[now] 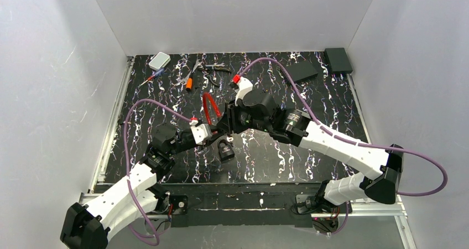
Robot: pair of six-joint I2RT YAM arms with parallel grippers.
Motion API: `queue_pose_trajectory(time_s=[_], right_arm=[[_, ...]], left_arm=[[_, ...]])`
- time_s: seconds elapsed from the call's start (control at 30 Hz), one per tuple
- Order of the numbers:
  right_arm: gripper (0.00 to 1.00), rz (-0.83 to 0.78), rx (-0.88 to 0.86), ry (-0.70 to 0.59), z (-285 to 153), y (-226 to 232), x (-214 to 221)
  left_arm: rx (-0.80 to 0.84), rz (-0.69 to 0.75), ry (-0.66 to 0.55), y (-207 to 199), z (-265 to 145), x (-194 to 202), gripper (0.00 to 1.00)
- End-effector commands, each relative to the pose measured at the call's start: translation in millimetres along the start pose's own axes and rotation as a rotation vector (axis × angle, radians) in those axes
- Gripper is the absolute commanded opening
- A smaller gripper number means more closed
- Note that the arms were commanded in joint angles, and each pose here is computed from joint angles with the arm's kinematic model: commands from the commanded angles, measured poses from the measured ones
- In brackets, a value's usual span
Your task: Unlock with the key
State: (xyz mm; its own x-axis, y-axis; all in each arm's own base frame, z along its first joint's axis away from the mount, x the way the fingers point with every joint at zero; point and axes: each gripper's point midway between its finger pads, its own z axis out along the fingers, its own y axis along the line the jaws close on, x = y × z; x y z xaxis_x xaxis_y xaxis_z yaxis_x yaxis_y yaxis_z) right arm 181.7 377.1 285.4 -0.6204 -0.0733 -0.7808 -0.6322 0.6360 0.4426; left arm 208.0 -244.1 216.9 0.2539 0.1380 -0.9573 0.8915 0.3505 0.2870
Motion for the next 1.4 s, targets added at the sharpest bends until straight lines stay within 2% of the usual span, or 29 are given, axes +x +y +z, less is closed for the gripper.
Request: queue_pose_trajectory(time_s=[0.0,0.57,0.8,1.07,1.13,1.23,1.27,1.37], right_arm=[[0.01,0.008,-0.080,-0.129,-20.8,20.9,-33.8],[0.01,0.016,-0.088,-0.183,-23.6,20.3,-40.5],[0.01,0.027,-0.022,-0.257,-8.4,2.1,-41.3],[0.01,0.009,0.103,-0.363,11.4,-28.9,-51.8],[0.01,0.014,0.122,-0.364,20.3,-39.5,-50.8],[0.01,0.042,0.116,-0.340,36.5,-54.9,-46.1],[0.01,0.050,0.106,-0.331,41.6,-56.8,-42.4],[0.01,0.058,0.085,-0.314,55.6,-63.7,-35.4]], left_arm=[[-0.030,0.044,-0.023,11.3,1.7,-18.4,0.00],[-0.082,0.044,0.003,20.8,0.1,-16.2,0.00],[-0.294,-0.012,0.126,71.1,10.0,3.1,0.00],[-0.324,-0.030,0.206,81.0,17.7,27.2,0.00],[-0.373,-0.050,0.242,88.5,16.2,37.6,0.14],[-0.418,-0.077,0.301,95.2,15.8,57.0,0.21],[-0.435,-0.086,0.320,97.7,15.6,63.7,0.27],[-0.564,-0.148,0.377,116.8,8.7,82.7,0.59]])
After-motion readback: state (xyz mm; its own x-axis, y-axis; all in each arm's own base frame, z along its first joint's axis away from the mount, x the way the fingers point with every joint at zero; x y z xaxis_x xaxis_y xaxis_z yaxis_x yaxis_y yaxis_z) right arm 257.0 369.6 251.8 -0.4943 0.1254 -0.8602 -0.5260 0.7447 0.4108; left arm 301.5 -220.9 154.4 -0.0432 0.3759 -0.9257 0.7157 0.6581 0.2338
